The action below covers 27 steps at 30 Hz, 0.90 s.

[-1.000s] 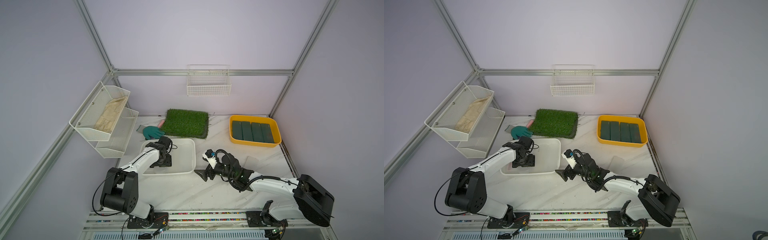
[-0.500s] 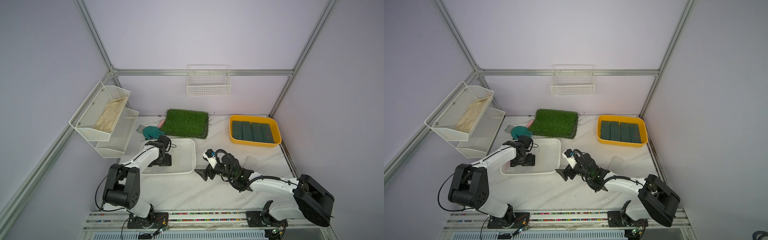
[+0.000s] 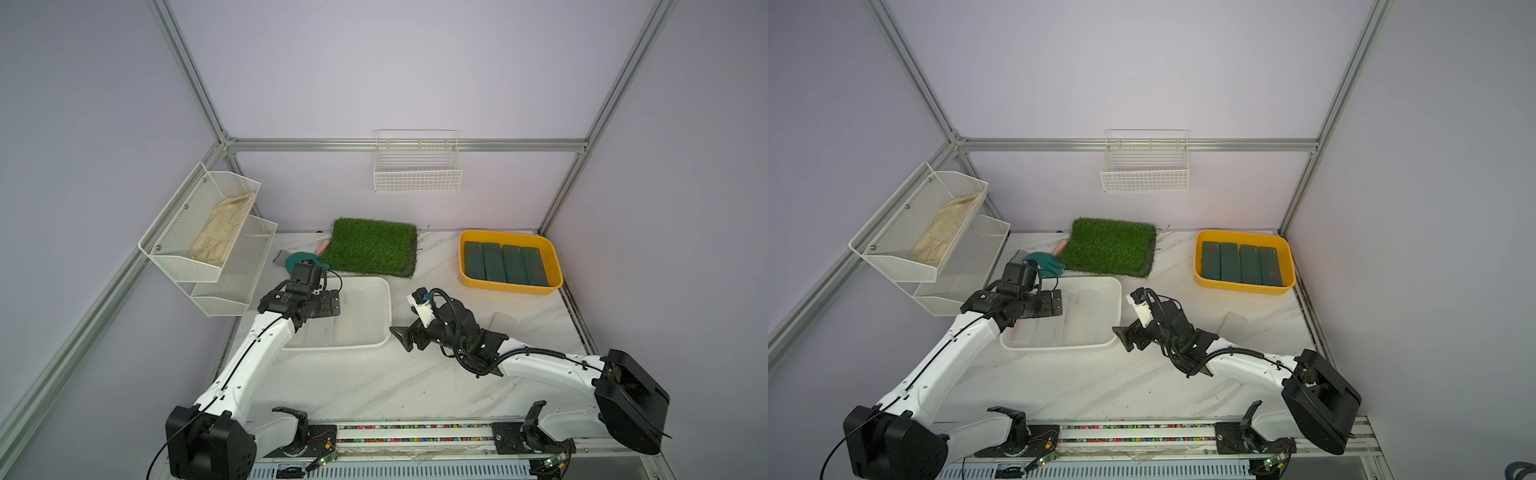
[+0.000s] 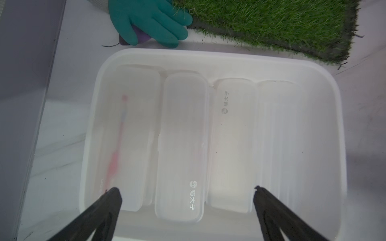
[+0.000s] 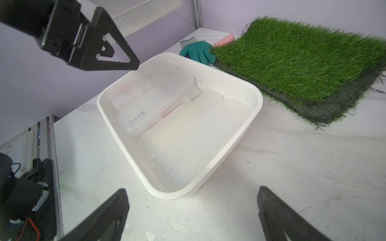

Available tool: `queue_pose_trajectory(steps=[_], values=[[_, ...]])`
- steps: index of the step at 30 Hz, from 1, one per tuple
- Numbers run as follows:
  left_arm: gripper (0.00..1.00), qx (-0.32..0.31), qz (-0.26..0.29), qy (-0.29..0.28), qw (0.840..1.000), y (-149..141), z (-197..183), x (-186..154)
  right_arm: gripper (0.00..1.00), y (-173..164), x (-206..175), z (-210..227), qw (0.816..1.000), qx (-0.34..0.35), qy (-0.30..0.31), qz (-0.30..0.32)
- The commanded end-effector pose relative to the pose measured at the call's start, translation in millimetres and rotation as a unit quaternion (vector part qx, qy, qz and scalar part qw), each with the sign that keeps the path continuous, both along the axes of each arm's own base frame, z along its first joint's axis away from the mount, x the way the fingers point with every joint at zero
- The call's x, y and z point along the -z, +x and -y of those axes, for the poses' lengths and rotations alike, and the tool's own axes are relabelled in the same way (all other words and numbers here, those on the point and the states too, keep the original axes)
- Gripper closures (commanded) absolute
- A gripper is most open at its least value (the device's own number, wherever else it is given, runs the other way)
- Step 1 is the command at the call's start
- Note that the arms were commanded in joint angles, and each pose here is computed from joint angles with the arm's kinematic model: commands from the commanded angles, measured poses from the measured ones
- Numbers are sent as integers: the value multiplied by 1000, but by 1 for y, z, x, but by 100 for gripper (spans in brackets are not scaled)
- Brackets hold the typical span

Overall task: Place the pencil cases by color into the storage box
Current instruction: Place the pencil case at the storage box, then pick up the pencil case from the center of the board.

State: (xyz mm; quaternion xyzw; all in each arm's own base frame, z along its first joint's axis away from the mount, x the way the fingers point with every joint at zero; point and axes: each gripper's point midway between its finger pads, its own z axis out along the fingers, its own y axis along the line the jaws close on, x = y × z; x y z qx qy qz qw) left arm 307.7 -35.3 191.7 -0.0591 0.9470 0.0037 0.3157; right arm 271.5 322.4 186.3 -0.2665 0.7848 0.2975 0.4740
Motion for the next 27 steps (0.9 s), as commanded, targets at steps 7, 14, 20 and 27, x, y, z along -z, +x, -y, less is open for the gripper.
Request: queue_pose_trajectory(steps=[7, 14, 20, 27], values=[[0, 102, 72, -39, 991, -10, 75, -34, 3, 39, -8, 103, 955, 273, -8, -114], [0, 199, 79, -45, 976, -29, 169, -28, 3, 18, 26, 206, 882, 420, -13, -216], [0, 260, 71, -50, 962, -47, 224, -12, 3, -14, 51, 252, 830, 488, -43, -266], [0, 307, 73, -64, 947, -64, 263, -6, 3, -27, 84, 277, 789, 529, -58, -307]])
